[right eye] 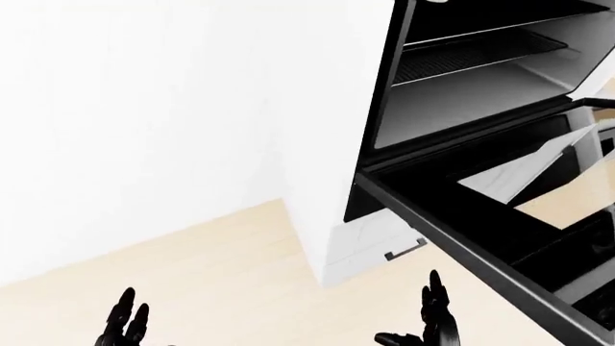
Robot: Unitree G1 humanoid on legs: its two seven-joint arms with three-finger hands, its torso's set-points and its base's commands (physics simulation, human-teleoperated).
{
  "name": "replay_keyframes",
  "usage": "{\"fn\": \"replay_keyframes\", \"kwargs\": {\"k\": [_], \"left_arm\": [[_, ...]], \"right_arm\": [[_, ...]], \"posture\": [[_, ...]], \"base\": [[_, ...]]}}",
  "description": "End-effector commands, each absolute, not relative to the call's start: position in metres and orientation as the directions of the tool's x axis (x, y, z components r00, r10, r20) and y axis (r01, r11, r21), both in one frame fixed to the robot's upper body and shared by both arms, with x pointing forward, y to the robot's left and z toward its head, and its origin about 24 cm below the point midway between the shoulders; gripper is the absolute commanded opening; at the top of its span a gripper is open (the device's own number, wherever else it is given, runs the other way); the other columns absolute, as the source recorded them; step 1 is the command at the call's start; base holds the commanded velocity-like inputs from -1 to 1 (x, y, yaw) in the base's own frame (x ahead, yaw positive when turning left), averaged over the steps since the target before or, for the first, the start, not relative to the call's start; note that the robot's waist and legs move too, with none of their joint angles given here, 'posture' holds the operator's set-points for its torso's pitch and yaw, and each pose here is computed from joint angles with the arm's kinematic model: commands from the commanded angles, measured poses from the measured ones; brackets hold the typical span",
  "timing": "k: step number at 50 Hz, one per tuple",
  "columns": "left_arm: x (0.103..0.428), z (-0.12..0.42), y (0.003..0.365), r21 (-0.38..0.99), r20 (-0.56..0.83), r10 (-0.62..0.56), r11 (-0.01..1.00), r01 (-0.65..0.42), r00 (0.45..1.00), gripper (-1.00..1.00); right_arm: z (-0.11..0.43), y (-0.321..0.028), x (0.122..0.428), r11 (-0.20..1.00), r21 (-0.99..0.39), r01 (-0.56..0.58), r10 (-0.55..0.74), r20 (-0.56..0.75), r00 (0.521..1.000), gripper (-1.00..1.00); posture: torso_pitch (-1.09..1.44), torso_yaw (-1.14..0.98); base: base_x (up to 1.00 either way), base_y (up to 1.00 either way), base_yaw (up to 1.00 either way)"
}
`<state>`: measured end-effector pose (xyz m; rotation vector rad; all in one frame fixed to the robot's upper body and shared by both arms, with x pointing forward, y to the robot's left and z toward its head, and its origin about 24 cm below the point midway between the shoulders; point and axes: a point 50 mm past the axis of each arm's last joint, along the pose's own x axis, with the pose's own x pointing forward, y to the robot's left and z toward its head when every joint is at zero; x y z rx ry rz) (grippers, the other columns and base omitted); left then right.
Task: Close the oven door.
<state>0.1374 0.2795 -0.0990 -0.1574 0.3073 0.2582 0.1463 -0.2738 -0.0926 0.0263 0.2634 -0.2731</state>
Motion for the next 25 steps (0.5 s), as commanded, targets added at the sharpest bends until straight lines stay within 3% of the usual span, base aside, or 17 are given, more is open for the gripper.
{"fn": "replay_keyframes", "kwargs": {"k": [1, 14, 25], "left_arm": [[0.144, -0.092, 0.285, -0.095, -0.267, 0.234, 0.959, -0.268, 0.935, 1.0], [0.143, -0.092, 0.284, -0.094, -0.271, 0.234, 0.959, -0.267, 0.934, 1.0], [0.125, -0.106, 0.278, -0.092, -0.376, 0.213, 0.96, -0.265, 0.902, 1.0]], "right_arm": [[-0.083, -0.281, 0.152, 0.959, -0.032, 0.282, -0.283, -0.197, 0.939, 1.0], [-0.086, -0.281, 0.151, 0.959, -0.017, 0.282, -0.279, -0.224, 0.934, 1.0], [-0.089, -0.281, 0.147, 0.958, -0.016, 0.287, -0.282, -0.249, 0.927, 1.0]], "posture": [[0.0, 0.0], [0.0, 0.0], [0.0, 0.0]], "base": [[0.0, 0.0, 0.0], [0.0, 0.0, -0.06], [0.0, 0.0, -0.1]]}}
